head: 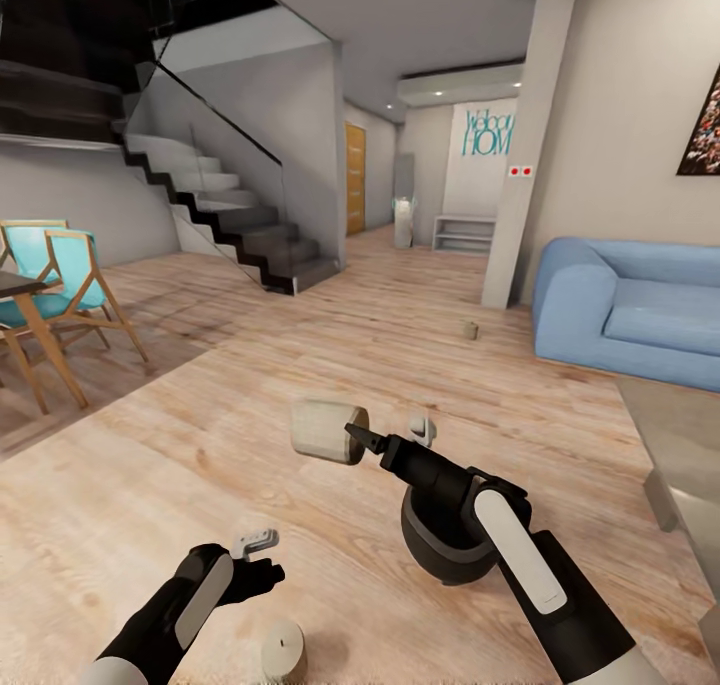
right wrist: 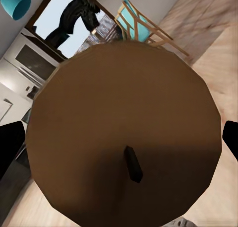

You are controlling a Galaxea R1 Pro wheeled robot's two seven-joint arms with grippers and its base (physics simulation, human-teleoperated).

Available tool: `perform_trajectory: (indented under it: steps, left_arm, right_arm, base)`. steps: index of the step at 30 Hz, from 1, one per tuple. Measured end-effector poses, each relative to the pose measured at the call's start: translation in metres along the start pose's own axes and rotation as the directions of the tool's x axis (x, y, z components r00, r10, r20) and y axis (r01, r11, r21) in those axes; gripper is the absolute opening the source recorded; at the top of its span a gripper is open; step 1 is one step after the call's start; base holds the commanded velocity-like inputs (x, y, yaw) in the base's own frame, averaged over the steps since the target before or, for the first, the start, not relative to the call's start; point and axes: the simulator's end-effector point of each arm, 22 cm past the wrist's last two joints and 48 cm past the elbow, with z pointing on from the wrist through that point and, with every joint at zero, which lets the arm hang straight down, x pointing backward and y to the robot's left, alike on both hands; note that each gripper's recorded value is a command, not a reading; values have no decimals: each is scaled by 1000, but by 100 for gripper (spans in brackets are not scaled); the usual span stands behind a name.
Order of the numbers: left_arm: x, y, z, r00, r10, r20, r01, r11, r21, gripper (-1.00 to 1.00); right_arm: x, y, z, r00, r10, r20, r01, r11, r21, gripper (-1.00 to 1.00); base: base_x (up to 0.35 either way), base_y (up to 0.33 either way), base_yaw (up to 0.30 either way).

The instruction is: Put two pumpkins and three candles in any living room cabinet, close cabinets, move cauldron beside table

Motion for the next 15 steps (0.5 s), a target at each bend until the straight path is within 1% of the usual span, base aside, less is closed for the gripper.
perform_trajectory:
  steps: [15]
  left_arm:
    - [22,8,23,998,-8,-59,7,1000,-13,100]
  right_arm:
    - [18,-36,5,998,55,-25,-54,998,41,-100]
  base:
    - [0,0,0]
